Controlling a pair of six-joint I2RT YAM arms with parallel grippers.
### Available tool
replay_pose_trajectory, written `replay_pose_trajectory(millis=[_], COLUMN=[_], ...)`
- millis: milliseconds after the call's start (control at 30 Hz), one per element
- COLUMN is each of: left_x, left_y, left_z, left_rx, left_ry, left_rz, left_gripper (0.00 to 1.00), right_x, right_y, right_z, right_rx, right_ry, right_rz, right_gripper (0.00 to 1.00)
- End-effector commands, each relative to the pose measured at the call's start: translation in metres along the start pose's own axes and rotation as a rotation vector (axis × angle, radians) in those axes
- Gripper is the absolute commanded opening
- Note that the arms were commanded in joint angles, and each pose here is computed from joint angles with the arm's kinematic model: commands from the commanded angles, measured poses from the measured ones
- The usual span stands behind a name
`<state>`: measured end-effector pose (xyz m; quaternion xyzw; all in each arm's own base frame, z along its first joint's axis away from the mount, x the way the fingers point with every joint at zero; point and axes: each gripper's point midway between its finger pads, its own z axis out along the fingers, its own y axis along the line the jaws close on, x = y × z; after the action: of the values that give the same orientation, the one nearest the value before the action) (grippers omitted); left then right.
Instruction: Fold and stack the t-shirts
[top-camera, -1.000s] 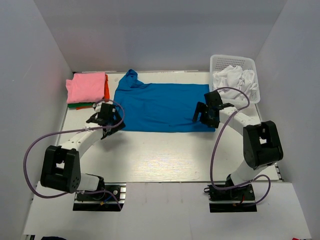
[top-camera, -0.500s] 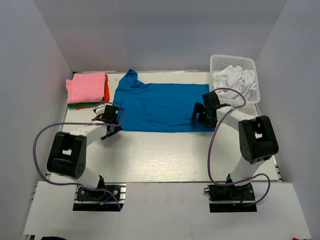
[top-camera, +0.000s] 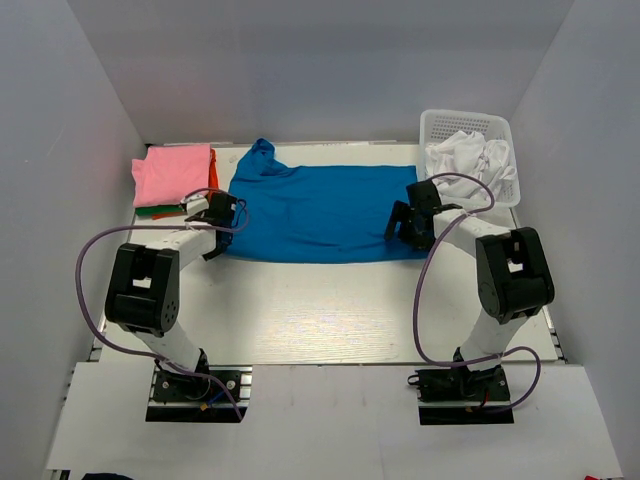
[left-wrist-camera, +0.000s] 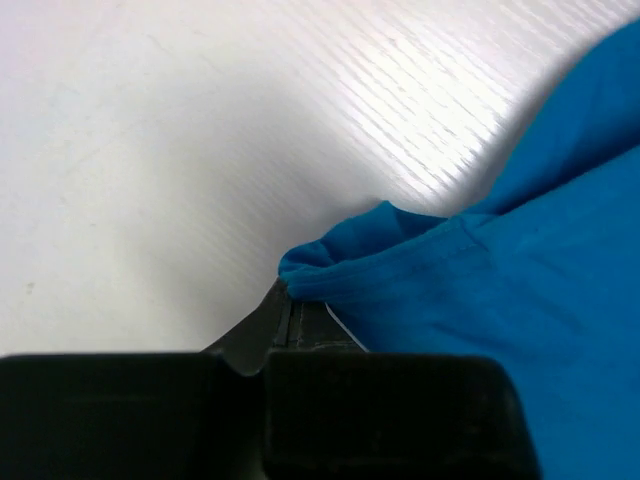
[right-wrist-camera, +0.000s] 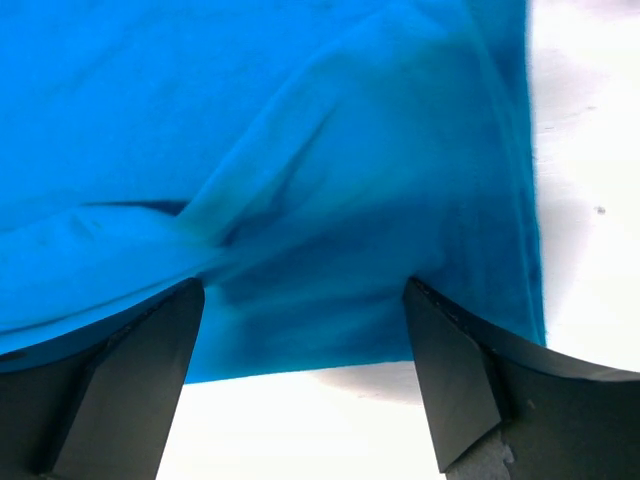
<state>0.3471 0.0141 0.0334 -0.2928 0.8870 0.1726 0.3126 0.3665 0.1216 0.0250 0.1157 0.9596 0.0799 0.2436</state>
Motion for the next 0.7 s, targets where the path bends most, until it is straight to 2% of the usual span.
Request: replay_pose_trajectory(millis=[0,167,333,367,433,667], left_x=[-0.020,-0.015,-0.018,-0.018,-0.007,0.040], left_y=[0.022,0.051,0.067,0.067,0.071,0.094], left_z=[-0.008,-0.019,-0.045,-0.049,-0.053,-0.065], left_rx=[-0.099,-0.162,-0.113,-0.100,-0.096,-0.218], left_ry=[-0.054,-0.045,-0.082,-0.079,-0.036,0.155], left_rz=[-0.014,-0.025,-0.084,-0.103,-0.119,-0.182], left_gripper=[0.00,0.00,0.00,0.02,0.25,0.23], right_x=[0.013,0.015,0.011,0.012,0.011,0.004], right_y=[-0.031,-0.040,-0.042,-0.042,-0.039,-0.040], right_z=[0.011,0.011,0.010,0.010,0.008,-0.009], right_rx=[0.108,0.121,0.116,0.113,0.101,0.110], right_ry=[0.057,0.067,0.059,0.064,0.061,0.017], right_rz=[0.033,0.050,0.066,0.063,0.066,0.074], right_gripper=[0.86,0.83,0.83,0.83,0.83,0.85])
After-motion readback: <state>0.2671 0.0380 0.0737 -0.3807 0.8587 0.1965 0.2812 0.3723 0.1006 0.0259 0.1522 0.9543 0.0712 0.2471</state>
